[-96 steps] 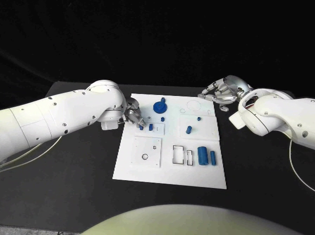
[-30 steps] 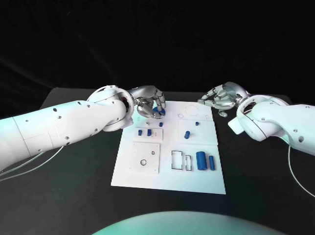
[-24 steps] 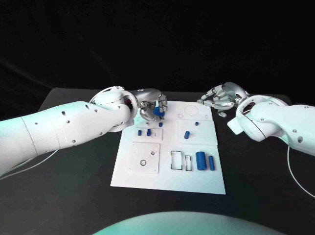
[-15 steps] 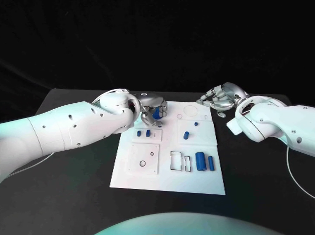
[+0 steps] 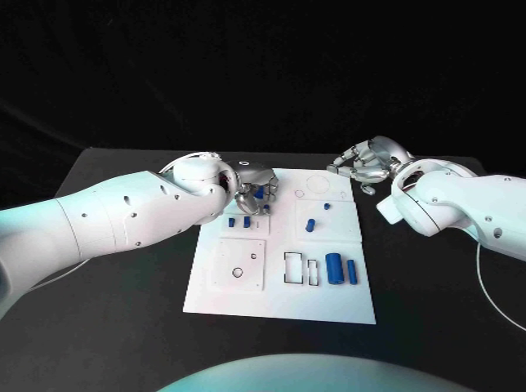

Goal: Assemble the parts on the task board

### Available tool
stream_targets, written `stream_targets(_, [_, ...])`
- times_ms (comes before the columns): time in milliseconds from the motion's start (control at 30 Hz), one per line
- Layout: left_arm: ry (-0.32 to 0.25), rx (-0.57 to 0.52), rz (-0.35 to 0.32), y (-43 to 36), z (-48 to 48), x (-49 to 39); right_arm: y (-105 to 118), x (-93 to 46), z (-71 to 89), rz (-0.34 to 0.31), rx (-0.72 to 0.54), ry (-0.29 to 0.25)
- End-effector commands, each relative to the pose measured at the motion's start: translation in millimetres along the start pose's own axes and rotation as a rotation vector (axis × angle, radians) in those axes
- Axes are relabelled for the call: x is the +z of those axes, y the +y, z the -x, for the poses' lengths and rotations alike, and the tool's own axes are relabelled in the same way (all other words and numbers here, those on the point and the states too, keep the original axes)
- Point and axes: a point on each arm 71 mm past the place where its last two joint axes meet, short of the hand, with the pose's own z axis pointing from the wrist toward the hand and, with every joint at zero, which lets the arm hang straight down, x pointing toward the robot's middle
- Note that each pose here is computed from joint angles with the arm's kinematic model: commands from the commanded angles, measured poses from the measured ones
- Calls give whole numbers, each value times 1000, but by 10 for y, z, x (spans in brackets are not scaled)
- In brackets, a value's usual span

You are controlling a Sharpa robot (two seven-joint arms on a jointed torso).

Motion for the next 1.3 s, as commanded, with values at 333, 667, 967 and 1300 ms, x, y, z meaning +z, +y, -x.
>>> stream_targets(333, [30,15,20,-3,-51,38,22,1,-11,19,-8,-3])
stream_targets(667, [41,11,25,4,-94,71,24,3,-15,20,-9,-1])
stream_targets(967, [47,8,28,5,-121,87,26,5,-18,20,-9,0])
stream_targets(1300, [63,7,38,17,-139,93,27,6,-20,21,-9,0])
